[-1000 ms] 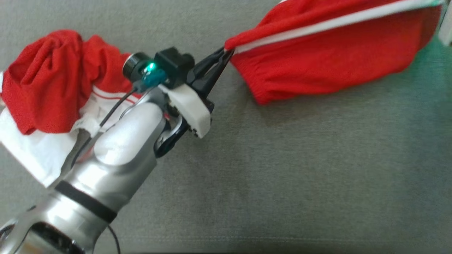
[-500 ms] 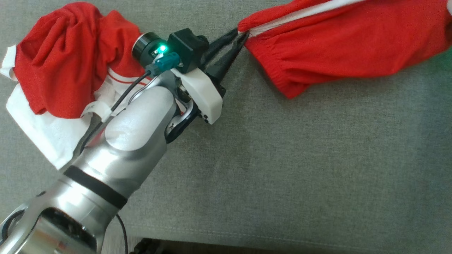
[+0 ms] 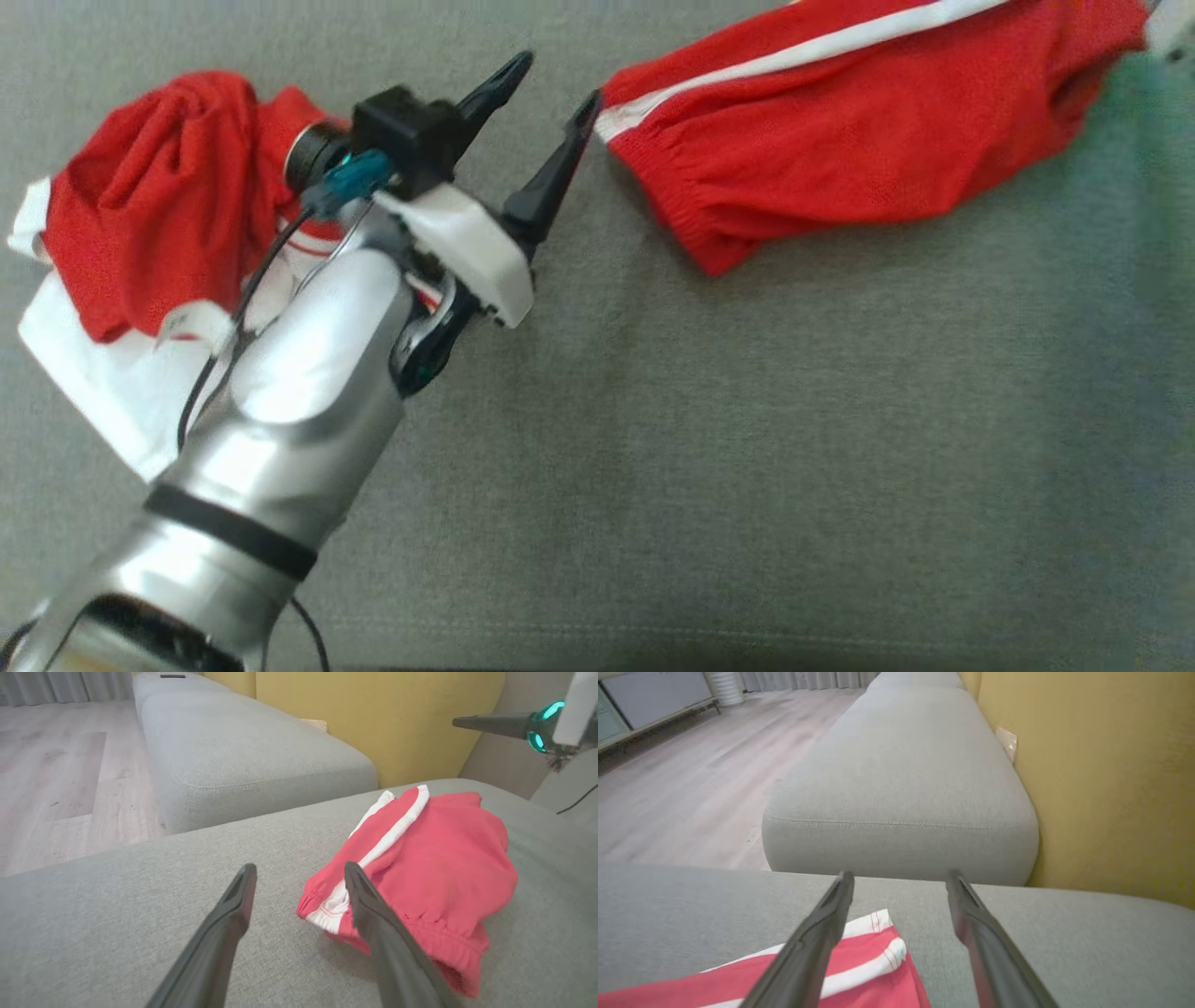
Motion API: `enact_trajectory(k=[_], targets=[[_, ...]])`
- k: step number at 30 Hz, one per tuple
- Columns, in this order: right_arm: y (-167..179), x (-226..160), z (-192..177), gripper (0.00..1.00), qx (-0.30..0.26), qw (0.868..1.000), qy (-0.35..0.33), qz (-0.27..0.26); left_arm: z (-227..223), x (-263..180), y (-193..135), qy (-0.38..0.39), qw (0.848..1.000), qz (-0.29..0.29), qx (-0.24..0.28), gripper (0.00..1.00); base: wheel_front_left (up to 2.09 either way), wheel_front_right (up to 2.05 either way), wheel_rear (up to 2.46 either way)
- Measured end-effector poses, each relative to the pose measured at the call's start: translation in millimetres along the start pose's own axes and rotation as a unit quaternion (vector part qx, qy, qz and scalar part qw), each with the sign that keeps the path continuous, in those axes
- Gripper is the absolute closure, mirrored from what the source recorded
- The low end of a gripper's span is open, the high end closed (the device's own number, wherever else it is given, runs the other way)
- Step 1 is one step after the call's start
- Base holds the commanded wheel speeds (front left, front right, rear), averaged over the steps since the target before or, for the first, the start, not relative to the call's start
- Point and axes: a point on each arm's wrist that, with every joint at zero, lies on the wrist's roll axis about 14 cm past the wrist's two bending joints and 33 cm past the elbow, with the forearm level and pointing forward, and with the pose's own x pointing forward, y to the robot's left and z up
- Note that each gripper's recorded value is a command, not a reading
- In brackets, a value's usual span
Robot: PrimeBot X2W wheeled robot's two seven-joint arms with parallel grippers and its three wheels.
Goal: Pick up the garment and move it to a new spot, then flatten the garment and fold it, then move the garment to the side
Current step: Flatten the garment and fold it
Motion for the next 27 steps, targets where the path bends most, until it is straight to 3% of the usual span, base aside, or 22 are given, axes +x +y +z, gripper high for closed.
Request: enact_trajectory(k=[14,22,27], targets=[[14,-109,28,0.00,0.050,0.984,-0.171,0.021,70,-47,1,-0.125,0.987,0.088,-0.053,0.00,0.00,0.00,0.00],[21,-167,-18,0.00,0.068,0.982,-0.176,0.005,51,-84,-11,-0.121,0.982,0.126,-0.067,0.00,0.00,0.00,0.00],[22,-190,-41,0.00,0.093,0.981,-0.169,-0.017,48,-93,-29,-0.123,0.984,0.111,-0.068,0.00,0.00,0.00,0.00]])
